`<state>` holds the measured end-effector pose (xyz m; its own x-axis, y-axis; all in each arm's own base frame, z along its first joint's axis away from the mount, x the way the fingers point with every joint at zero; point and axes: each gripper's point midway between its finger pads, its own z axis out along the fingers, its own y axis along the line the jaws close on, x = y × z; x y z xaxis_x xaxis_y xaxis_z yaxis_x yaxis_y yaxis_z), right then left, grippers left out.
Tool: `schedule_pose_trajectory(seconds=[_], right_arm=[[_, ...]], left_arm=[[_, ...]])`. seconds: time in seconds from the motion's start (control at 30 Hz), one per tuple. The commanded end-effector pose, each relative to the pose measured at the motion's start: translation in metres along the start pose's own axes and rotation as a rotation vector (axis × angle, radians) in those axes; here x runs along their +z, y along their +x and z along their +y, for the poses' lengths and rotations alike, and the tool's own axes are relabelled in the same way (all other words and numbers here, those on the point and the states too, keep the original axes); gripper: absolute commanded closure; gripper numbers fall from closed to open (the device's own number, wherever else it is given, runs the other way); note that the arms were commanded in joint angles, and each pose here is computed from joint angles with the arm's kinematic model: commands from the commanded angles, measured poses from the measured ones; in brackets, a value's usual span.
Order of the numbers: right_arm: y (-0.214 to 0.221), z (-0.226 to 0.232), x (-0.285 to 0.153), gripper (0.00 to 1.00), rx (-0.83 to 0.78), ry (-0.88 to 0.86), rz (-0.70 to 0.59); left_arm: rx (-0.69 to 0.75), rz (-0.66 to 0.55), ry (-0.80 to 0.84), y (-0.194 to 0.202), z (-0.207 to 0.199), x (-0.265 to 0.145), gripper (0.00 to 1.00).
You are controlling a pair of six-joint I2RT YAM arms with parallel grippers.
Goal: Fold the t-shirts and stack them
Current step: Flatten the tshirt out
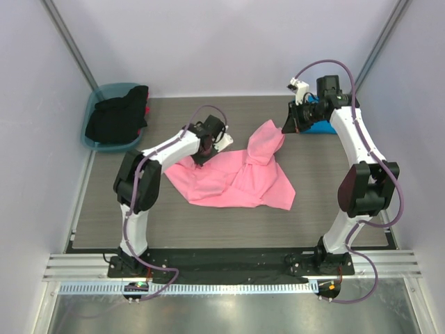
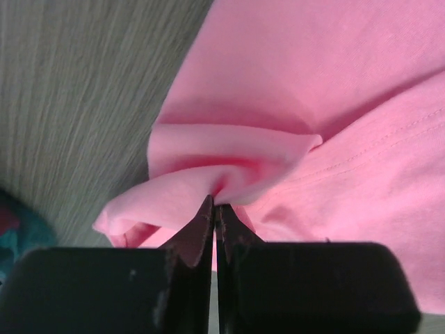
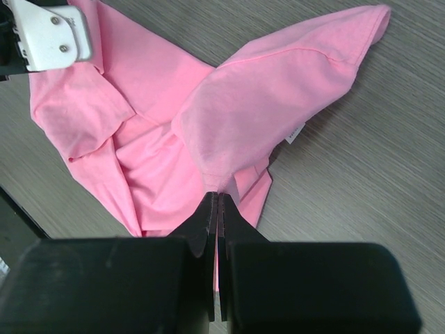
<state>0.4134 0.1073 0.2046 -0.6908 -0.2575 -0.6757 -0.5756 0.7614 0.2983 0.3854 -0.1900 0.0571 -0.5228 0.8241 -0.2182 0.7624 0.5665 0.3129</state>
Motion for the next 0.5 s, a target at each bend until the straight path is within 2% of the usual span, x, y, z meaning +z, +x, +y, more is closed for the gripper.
schedule_pose_trajectory(seconds=[0.0, 0.13, 0.3, 0.43, 0.47], right_arm=[[-0.014, 0.004, -0.004, 0.99, -0.013, -0.012, -0.041], [-0.016, 0.002, -0.002, 0.99, 0.002, -0.014, -0.048], [-0.018, 0.0, 0.001, 0.99, 0.013, -0.007, -0.05], [-0.016, -0.002, 0.003, 0.99, 0.017, -0.002, -0.041], [-0.014, -0.003, 0.005, 0.99, 0.021, -0.003, -0.038]], left_arm=[[-0.029, -0.09, -0.08, -0.013, 0.028, -0.042, 1.0], [-0.046, -0.164, -0.161, -0.027, 0.053, -0.066, 1.0], [-0.063, -0.187, -0.227, -0.041, 0.084, -0.07, 0.97], [-0.028, -0.215, -0.254, -0.064, 0.095, -0.053, 0.62], [-0.029, -0.233, -0.271, -0.073, 0.101, -0.054, 0.58]])
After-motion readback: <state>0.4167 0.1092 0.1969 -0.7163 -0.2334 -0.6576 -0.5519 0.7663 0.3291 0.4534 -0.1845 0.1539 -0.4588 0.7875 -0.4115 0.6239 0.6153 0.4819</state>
